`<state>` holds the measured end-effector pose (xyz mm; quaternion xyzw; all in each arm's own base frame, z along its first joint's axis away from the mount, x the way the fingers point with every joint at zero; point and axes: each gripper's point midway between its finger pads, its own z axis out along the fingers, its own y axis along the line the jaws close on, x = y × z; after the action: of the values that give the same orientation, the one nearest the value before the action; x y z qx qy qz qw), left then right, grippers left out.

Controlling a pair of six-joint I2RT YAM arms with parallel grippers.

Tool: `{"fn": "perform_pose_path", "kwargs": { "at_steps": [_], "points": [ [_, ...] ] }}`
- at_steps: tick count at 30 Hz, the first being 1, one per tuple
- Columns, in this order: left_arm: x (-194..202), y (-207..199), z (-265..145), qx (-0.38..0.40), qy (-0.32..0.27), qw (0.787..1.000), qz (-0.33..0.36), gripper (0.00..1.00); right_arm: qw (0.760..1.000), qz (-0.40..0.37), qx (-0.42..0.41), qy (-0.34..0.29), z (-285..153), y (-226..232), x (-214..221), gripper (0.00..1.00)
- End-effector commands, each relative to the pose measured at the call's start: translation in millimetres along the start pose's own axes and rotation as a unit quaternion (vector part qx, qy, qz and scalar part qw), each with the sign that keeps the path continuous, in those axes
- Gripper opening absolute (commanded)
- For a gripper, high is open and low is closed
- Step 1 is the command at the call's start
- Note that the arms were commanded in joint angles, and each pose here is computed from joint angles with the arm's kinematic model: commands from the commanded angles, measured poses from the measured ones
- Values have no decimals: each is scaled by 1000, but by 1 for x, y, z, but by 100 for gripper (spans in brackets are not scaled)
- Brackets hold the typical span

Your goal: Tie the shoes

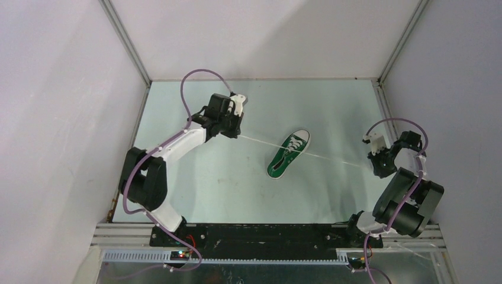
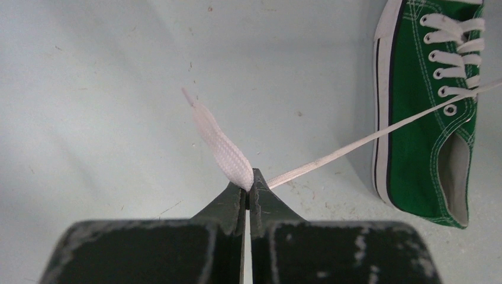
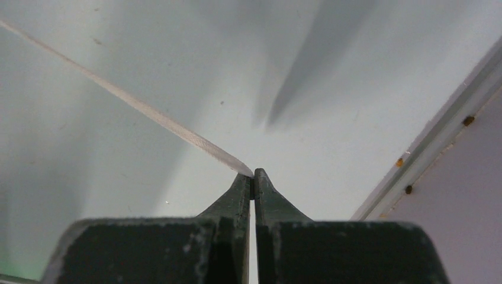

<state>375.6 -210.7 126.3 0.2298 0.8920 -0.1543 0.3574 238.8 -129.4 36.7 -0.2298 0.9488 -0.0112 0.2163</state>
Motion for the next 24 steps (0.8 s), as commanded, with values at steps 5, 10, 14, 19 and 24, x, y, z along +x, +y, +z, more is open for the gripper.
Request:
{"fn": "perform_pose_path", "kwargs": {
  "at_steps": [5,10,14,19,24],
  "points": [
    [10,-34,19,107,10,994,-34,0,980,-123,-143,-61,-14,79,-42,0],
    [20,-72,47,172,20,984,-50,0,946,-242,-202,-70,-11,139,-76,0],
    [32,-107,59,251,37,967,-35,0,934,-286,-209,-51,20,165,-108,0],
    [31,-131,62,319,2,948,4,0,944,-243,-217,-46,63,176,-175,0],
    [38,-153,67,351,-4,934,61,0,955,-172,-236,-59,85,178,-242,0]
  ]
}}
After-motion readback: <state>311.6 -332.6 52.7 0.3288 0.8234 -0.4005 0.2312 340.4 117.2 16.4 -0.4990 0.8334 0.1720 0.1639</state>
